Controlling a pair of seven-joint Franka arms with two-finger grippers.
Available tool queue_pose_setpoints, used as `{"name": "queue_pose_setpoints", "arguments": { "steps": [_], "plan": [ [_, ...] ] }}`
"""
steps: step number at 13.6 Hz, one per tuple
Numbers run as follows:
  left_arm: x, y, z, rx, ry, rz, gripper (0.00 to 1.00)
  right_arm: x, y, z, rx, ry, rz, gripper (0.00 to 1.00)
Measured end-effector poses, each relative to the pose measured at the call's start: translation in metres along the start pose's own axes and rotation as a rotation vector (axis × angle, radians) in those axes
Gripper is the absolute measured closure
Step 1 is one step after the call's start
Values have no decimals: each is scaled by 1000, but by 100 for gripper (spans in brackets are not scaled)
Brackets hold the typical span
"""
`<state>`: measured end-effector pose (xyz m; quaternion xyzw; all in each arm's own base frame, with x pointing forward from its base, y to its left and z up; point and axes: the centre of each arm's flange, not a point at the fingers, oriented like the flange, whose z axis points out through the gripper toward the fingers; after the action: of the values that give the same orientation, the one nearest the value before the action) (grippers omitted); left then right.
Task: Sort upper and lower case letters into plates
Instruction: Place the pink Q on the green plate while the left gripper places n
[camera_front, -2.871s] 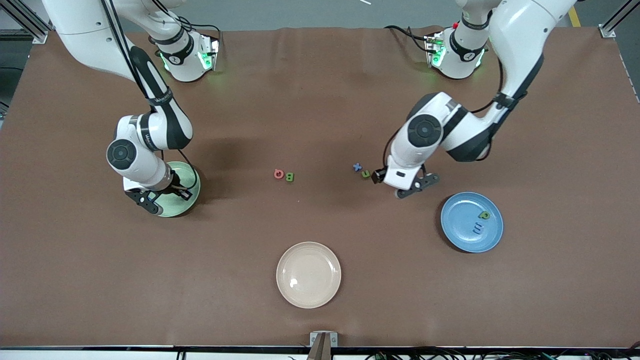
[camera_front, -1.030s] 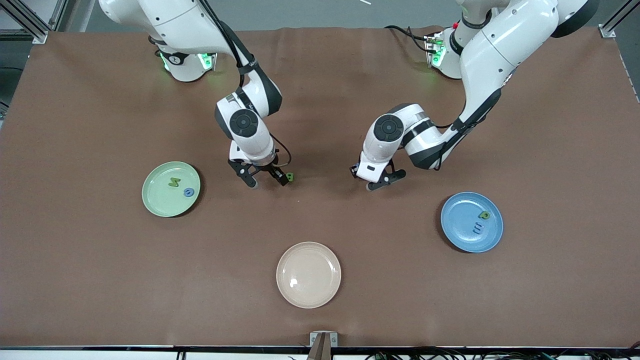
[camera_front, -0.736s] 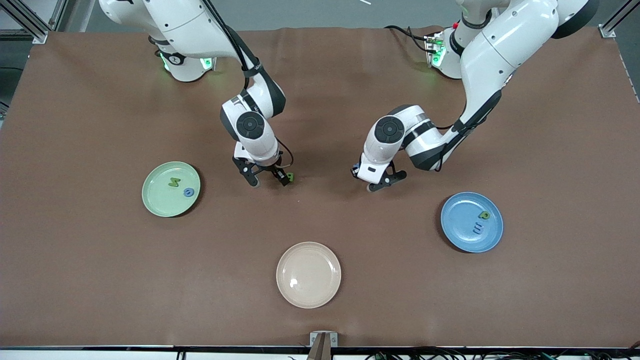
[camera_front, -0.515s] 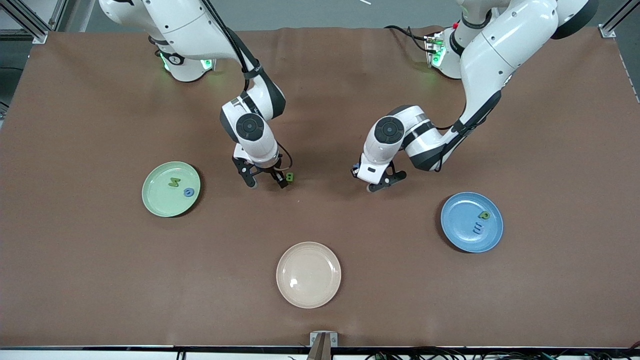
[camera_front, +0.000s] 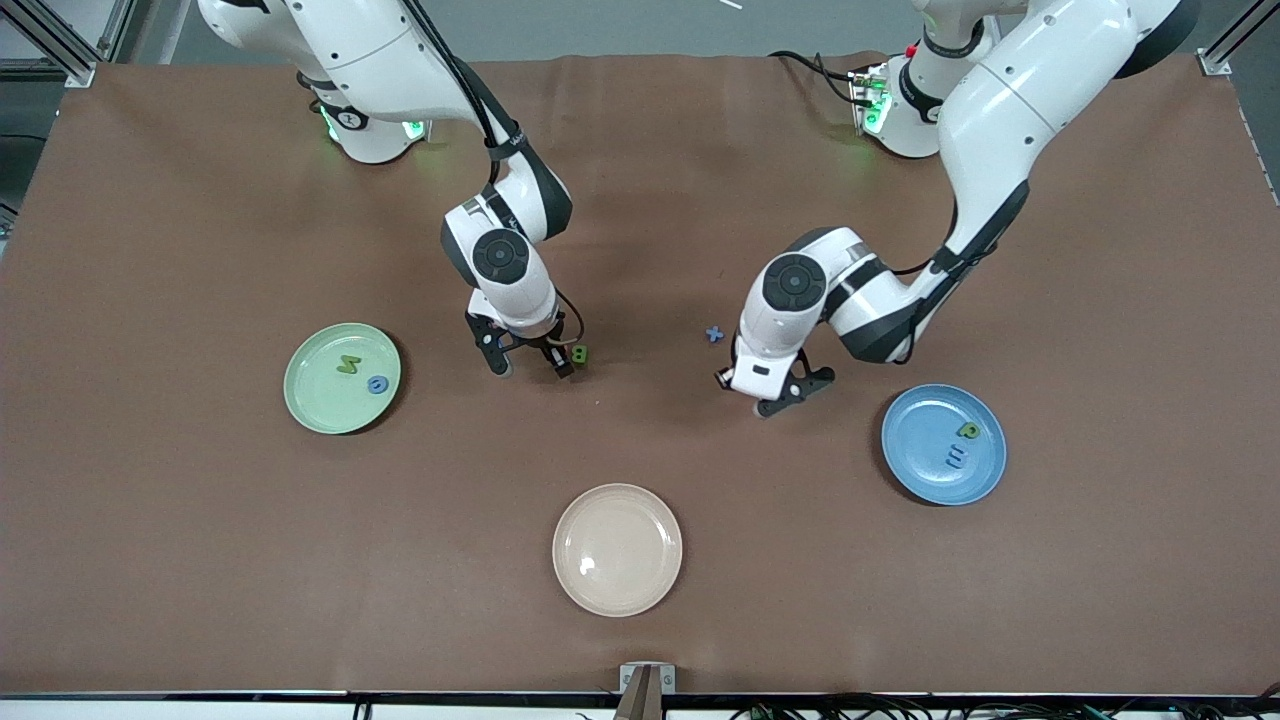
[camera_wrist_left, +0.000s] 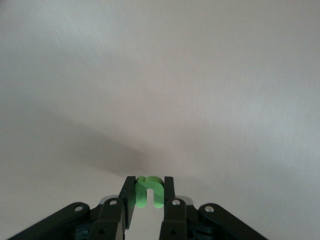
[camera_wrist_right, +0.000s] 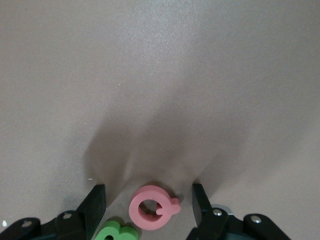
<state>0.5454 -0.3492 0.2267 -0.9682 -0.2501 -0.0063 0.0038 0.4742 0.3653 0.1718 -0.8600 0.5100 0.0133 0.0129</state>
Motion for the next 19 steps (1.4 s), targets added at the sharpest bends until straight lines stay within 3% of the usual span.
{"name": "queue_pose_setpoints", "arguments": {
  "steps": [2, 4, 5, 7, 14, 17, 19],
  "plan": [
    [38, -14, -21, 17, 36, 12, 74, -1, -1, 0, 1, 0, 7, 24],
    [82, -41, -35, 19, 58, 52, 74, -1, -3, -2, 4, -1, 16, 35],
    [103, -58, -38, 28, 61, 79, 74, -2, -3, -2, 4, -1, 19, 35],
    [139, -93, -36, 60, 49, 141, 74, -2, -6, -6, 9, -2, 23, 55],
    [191, -185, 1, 112, -42, 210, 74, 4, -7, -7, 4, 2, -8, 57],
    [194, -200, 15, 117, -71, 212, 70, 60, -15, -32, -40, 1, -117, 57],
    [194, -199, 15, 116, -72, 215, 49, 117, -13, -67, -40, -11, -217, 57]
  ]
}}
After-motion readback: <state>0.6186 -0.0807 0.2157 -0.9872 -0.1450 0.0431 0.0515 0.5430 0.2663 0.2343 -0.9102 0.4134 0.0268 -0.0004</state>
